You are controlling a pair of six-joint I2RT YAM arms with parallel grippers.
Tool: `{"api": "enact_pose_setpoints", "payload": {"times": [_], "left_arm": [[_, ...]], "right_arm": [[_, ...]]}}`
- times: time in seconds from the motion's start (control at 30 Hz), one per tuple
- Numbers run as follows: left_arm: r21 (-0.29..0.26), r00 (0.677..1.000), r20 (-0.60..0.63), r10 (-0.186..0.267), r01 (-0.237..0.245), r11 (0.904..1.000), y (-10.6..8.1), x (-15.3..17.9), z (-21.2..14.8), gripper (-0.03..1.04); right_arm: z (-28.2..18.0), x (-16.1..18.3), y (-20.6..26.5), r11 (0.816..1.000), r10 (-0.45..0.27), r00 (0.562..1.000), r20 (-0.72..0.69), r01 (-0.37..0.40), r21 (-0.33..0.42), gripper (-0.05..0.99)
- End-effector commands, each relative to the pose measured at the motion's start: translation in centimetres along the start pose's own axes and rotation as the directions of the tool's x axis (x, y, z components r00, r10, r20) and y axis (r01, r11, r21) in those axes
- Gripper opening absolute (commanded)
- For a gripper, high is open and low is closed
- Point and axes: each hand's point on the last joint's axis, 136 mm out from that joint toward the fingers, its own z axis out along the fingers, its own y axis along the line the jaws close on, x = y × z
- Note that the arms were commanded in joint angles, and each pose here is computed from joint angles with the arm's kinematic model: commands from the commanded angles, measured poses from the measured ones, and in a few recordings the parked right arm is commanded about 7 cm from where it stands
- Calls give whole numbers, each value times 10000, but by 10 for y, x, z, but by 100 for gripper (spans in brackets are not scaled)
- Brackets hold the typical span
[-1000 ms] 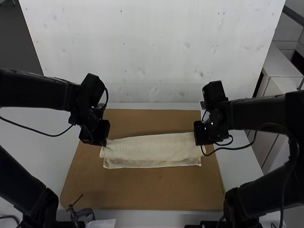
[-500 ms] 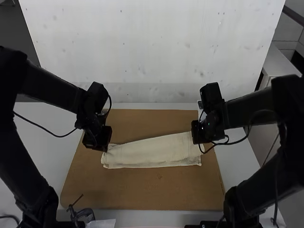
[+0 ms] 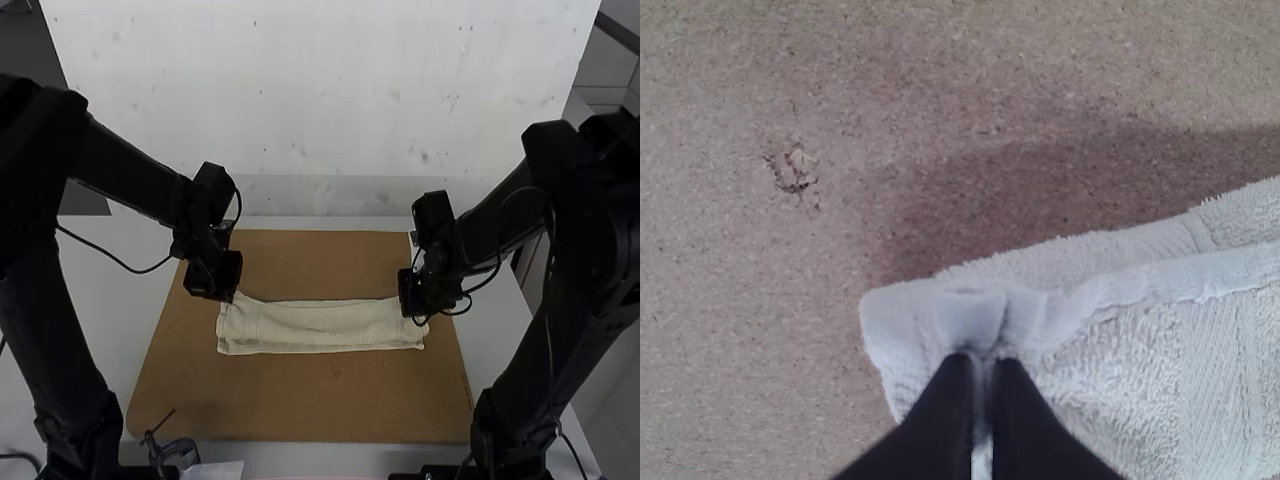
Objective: Fold the towel.
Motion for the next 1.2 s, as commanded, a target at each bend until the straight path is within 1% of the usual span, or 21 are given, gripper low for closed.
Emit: {"api": "enact_pose_setpoints", "payload": {"times": [0.0, 0.27, 0.43, 0.6, 0.73, 1.0, 1.07, 1.1, 1.13, 1.17], "left_arm": [[-137, 9999, 101, 17, -15, 9999, 3, -11, 5, 2], [-218, 10000, 8, -70, 71, 9997, 7, -9, 10, 2], [-105, 9976, 674, -141, 149, 9998, 7, -21, -9, 2], [34, 9945, 1050, -4, 1, 10000, 2, -24, -22, 2], [44, 9952, 970, 93, -98, 9999, -2, -20, -20, 2], [-127, 9994, 349, 31, -26, 9999, 4, -9, -2, 2], [-168, 9999, 75, 77, -76, 9998, 5, -3, 5, 2], [-174, 9999, -35, 169, -169, 9997, 5, -2, 8, 2], [-169, 9999, -114, 124, -126, 9998, 5, 0, 10, 6], [-62, 9998, -181, 80, -82, 9999, 5, 1, 11, 18]], "right_arm": [[-1, -16, 2, 10000, 64, 9995, 324, -64, 7, 1], [-3, -17, -2, 9998, 170, 9991, 398, -172, 54, 1], [-12, -15, -5, 9997, 212, 9983, 550, -216, 65, 1], [-16, -15, -6, 9997, 242, 9977, 640, -246, 57, 1], [-12, -12, -4, 9998, 185, 9984, 533, -187, 36, 1], [-1, -7, -1, 9999, 112, 9995, 292, -113, 33, 1], [1, -5, 0, 10000, 79, 9998, 199, -79, 18, 2], [1, -5, 0, 10000, 78, 9998, 183, -78, 20, 5], [1, -5, 0, 10000, 90, 9998, 168, -91, 29, 17], [1, -6, -1, 9999, 116, 9998, 152, -116, 30, 29]]}}
